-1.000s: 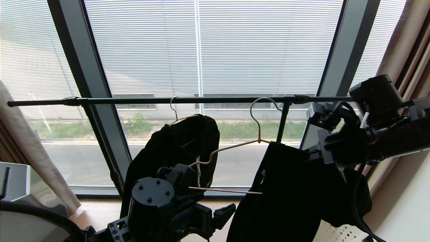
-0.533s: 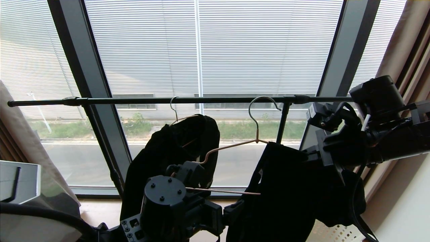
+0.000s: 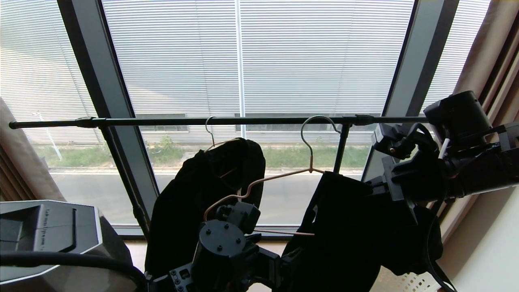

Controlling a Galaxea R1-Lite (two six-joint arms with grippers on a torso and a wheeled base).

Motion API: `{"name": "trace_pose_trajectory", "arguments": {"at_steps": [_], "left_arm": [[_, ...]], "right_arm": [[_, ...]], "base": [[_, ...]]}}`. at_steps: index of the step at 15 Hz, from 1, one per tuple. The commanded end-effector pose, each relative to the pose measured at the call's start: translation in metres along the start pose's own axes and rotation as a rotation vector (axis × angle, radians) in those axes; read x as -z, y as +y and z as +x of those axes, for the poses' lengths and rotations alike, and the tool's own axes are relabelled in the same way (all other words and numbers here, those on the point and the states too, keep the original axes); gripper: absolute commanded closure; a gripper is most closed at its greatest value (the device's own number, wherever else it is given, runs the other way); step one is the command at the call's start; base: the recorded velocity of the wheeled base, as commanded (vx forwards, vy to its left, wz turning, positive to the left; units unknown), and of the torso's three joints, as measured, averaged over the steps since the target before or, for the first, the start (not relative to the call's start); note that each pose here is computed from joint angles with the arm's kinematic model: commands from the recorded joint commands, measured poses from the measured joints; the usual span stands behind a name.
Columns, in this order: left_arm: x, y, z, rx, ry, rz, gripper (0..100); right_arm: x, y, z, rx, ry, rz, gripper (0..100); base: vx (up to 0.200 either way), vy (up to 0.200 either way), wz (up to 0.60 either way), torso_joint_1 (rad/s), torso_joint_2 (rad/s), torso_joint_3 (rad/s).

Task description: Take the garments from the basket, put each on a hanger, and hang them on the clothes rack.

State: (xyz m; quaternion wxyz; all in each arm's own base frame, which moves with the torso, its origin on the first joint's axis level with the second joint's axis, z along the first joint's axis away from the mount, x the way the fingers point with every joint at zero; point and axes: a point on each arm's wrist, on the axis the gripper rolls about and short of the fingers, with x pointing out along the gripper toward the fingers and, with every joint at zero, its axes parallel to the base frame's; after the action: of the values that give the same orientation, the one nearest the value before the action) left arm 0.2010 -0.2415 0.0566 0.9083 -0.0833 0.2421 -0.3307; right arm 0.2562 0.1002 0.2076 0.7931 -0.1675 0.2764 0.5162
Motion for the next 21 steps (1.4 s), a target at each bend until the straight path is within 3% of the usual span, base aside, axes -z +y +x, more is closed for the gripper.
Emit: {"name": "trace_pose_trajectory", "arguments": {"at_steps": [1, 8, 12, 16, 17, 21], "left_arm": [[0.006, 0.0, 0.006, -0.011, 0.017, 0.012, 0], [0.022, -0.012, 0.006, 0.018, 0.068, 0.063, 0], [0.036, -0.012, 0.007, 0.015, 0.116, 0.081, 0], [0.037, -0.011, 0.006, 0.012, 0.123, 0.084, 0], [0.037, -0.011, 0.006, 0.012, 0.123, 0.083, 100], [0.031, -0.003, 0.0, -0.026, 0.097, 0.071, 100]], "right_arm": [[0.0, 0.001, -0.001, -0.003, -0.003, -0.003, 100], [-0.001, 0.002, 0.0, -0.004, -0.003, -0.004, 100], [-0.003, 0.004, -0.007, 0.015, -0.028, -0.022, 100], [-0.003, 0.003, -0.01, 0.014, -0.041, -0.022, 100], [-0.003, 0.003, -0.011, 0.017, -0.041, -0.021, 100], [0.002, -0.01, -0.013, 0.053, -0.044, 0.002, 100]], "base": [[0.0, 0.0, 0.0, 0.0, 0.0, 0.0], [0.0, 0.0, 0.0, 0.0, 0.0, 0.0], [0.0, 0.0, 0.0, 0.0, 0.0, 0.0], [0.0, 0.0, 0.0, 0.0, 0.0, 0.0], [0.0, 0.0, 0.0, 0.0, 0.0, 0.0], [0.0, 0.0, 0.0, 0.0, 0.0, 0.0]]}}
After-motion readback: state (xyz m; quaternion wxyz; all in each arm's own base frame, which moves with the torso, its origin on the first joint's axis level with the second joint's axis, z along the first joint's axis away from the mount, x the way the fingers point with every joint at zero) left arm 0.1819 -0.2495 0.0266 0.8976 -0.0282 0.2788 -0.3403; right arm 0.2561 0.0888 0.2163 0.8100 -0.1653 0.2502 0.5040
